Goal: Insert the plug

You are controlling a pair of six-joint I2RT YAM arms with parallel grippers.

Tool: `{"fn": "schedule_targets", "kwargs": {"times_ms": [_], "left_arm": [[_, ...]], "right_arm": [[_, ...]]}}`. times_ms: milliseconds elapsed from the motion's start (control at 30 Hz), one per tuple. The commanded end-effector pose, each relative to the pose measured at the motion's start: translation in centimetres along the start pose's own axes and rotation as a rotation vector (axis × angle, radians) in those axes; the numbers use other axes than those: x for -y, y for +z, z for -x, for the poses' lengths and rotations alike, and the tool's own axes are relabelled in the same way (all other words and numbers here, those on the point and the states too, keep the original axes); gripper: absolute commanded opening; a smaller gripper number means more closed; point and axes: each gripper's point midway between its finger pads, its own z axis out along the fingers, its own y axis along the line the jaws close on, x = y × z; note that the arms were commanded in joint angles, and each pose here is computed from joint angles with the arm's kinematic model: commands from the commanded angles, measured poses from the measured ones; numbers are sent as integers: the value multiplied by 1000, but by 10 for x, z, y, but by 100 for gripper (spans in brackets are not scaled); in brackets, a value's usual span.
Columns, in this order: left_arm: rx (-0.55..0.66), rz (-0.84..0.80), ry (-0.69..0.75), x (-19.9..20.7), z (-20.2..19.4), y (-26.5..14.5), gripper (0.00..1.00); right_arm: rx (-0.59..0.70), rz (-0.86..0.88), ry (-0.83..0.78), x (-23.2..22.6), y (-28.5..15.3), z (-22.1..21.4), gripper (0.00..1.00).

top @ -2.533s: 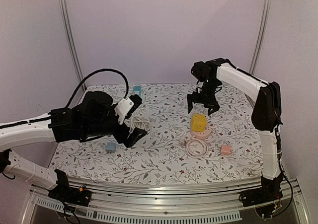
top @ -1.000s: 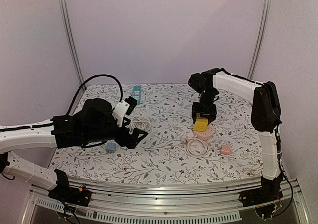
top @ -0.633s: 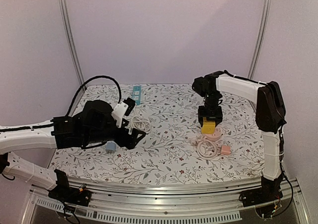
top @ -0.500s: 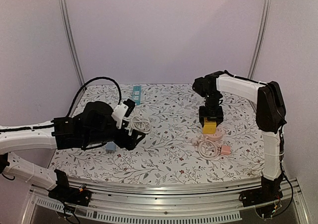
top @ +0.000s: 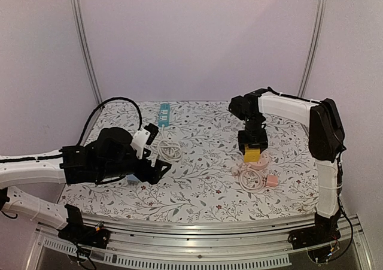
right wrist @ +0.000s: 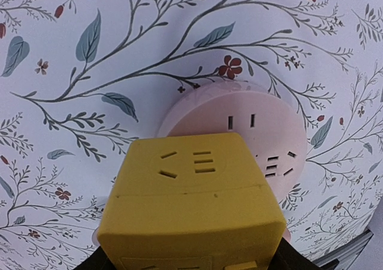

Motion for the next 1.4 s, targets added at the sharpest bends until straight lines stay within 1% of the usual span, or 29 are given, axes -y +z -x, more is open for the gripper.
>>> {"fn": "schedule_targets", "kwargs": {"times_ms": [0, 67, 333, 500, 667, 733, 800, 1000, 1100, 1267, 1367], "left_arm": [[-6, 5, 22, 2, -6, 1, 95], [-10, 10, 29, 2, -6, 2, 95], [-15, 10, 56, 4, -5, 10, 96], [-19, 5, 67, 8, -3, 16, 96], [-12, -2, 66, 9, 1, 16, 96], [-12, -3, 65, 10, 2, 16, 96], [-10, -1, 65, 9, 2, 15, 96], [-16, 13, 89, 7, 4, 14, 98], [-19, 27, 106, 3, 5, 13, 99], [-17, 49, 124, -3, 14, 11, 100], [-12, 52, 125, -4, 21, 9, 99]], "right_arm": [[-217, -110, -43, 17, 68, -46, 3], [-243, -75, -19, 19, 74, -52, 0], [-263, -24, -7, 21, 86, -58, 0], [-273, 64, 27, 11, 86, -62, 0], [-278, 63, 19, 17, 85, -70, 1], [-285, 68, 13, 18, 84, -71, 4], [-284, 76, 14, 17, 81, -70, 10], [-254, 102, 24, 13, 63, -56, 26], [-205, 113, 26, 10, 45, -37, 38], [-120, 140, 41, 8, 9, -9, 62], [-84, 124, 51, 14, -6, 2, 71]]}}
